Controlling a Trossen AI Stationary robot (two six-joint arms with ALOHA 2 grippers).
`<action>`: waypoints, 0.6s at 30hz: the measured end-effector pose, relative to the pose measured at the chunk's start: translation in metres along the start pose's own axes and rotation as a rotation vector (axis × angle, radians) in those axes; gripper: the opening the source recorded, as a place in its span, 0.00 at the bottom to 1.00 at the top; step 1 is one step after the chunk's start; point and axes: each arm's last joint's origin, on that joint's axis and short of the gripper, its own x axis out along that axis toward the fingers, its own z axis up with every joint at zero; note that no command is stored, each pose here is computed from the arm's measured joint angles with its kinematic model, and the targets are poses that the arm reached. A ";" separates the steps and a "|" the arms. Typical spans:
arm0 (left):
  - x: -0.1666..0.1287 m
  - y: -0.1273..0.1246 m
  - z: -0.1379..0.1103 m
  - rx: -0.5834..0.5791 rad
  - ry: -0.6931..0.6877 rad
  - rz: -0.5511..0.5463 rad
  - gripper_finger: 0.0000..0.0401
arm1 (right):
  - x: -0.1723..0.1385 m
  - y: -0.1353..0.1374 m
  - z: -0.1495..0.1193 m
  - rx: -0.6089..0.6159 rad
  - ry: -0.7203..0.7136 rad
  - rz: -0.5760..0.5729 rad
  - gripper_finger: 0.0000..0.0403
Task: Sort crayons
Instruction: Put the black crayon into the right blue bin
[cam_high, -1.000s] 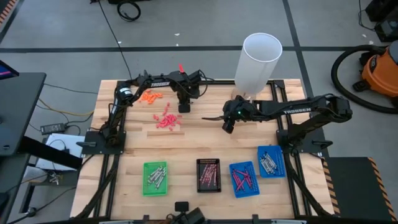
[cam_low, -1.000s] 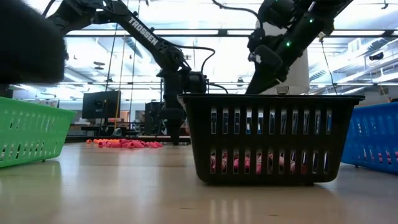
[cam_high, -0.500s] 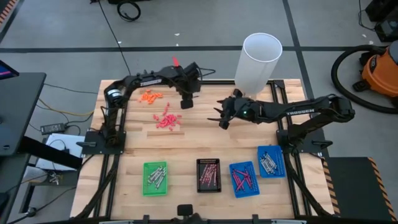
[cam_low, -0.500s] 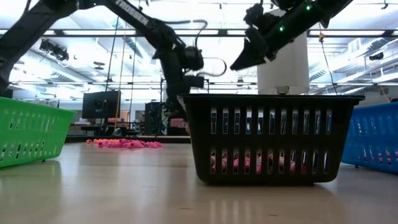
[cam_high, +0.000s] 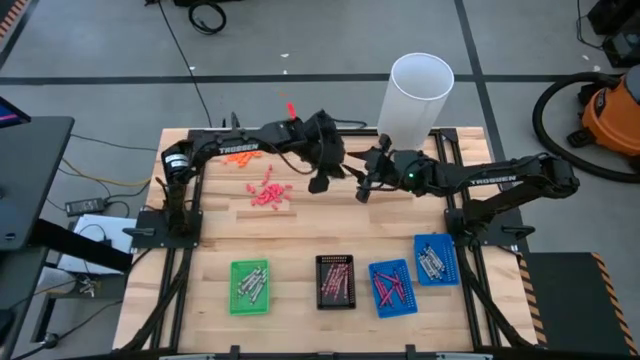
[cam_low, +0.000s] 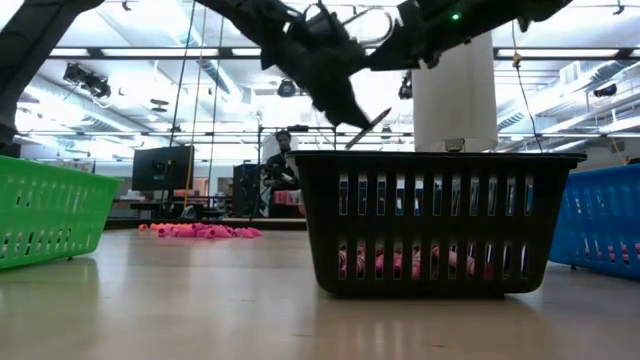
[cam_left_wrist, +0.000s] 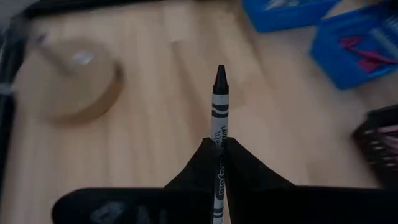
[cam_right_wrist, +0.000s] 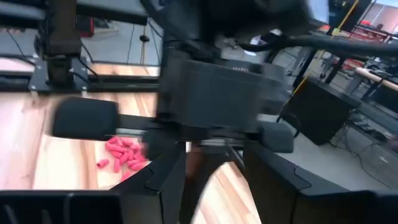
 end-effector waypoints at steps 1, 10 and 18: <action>0.002 -0.005 0.003 0.017 -0.012 -0.017 0.02 | -0.004 0.001 0.000 0.003 -0.010 0.002 0.42; 0.010 -0.024 0.011 0.057 -0.015 -0.060 0.02 | -0.059 0.006 -0.029 0.098 -0.100 0.092 0.42; 0.013 -0.030 0.027 0.037 -0.130 -0.027 0.02 | -0.077 0.021 -0.062 0.165 -0.040 0.164 0.42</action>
